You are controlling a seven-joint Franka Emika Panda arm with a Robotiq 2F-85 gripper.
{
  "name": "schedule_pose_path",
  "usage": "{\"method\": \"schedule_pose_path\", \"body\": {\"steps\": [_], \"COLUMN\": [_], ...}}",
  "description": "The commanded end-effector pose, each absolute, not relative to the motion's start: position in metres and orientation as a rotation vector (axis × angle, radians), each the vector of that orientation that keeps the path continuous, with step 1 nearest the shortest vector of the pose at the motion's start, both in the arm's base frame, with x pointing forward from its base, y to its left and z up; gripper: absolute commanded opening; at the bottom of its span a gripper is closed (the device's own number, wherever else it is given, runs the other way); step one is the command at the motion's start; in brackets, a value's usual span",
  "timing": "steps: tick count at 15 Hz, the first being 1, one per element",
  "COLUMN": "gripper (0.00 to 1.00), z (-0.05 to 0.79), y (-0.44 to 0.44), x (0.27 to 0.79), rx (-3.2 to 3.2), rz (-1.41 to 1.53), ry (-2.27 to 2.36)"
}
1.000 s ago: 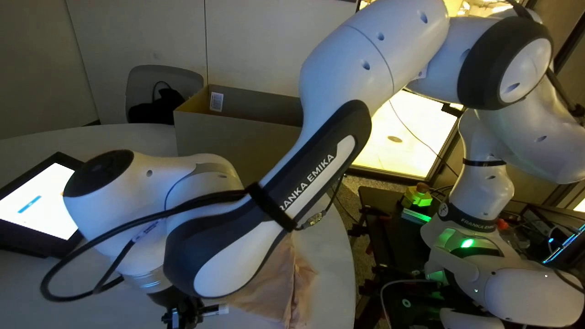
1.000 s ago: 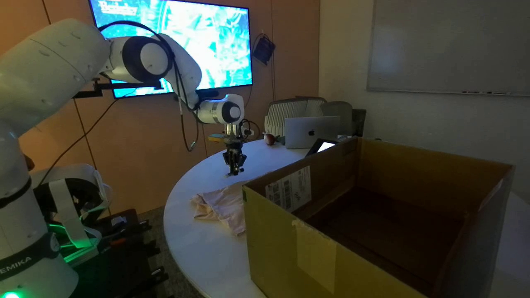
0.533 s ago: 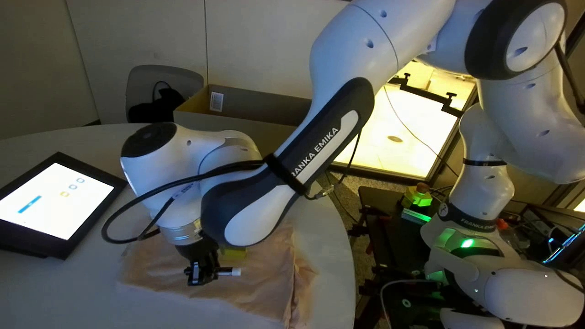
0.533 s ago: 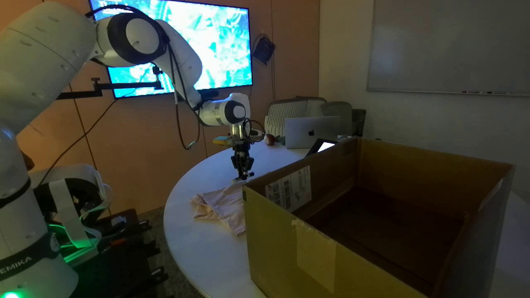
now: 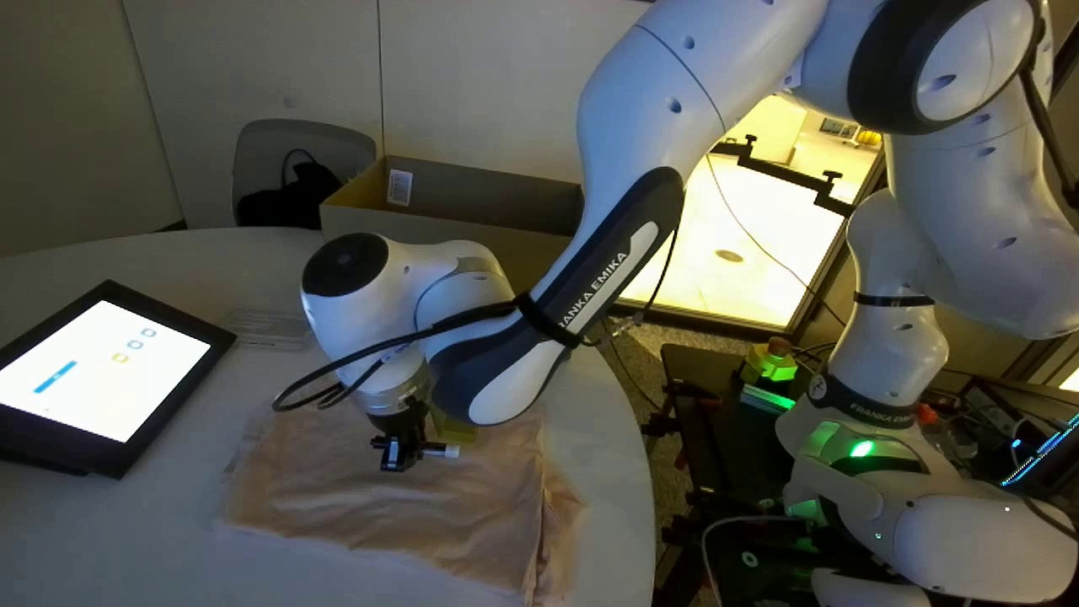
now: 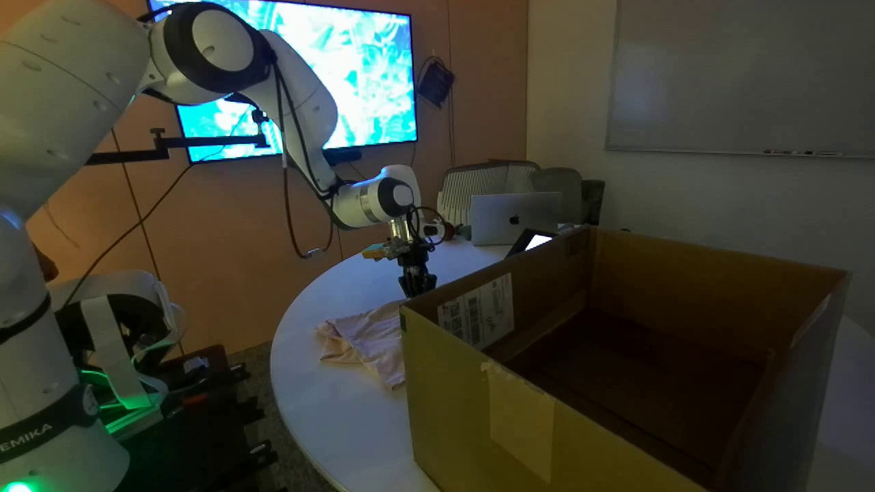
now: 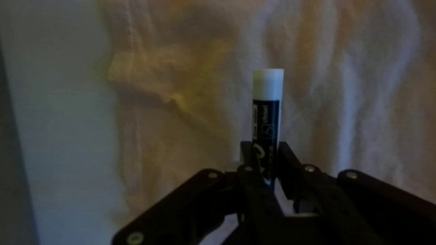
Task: Put the marker on the cloth and wrap it up, the put the cloth in the box
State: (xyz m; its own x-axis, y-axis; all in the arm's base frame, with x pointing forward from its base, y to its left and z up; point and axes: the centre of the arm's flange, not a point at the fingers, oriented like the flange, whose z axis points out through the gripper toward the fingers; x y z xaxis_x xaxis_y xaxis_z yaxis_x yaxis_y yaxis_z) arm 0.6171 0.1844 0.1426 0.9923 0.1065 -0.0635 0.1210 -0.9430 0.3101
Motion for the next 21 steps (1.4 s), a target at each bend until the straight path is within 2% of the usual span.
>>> {"method": "schedule_pose_path", "body": {"steps": [1,19,20,21], "gripper": [0.09,0.10,0.40,0.41], "z": [0.133,0.120,0.121,0.122], "y": [0.173,0.185,0.186,0.187], "x": [0.611,0.613,0.611,0.610], "rx": [2.780,2.841,2.848,2.855], "rz": [-0.037,-0.094,-0.098,-0.100], "ry": [0.147,-0.054,-0.060,-0.065]}}
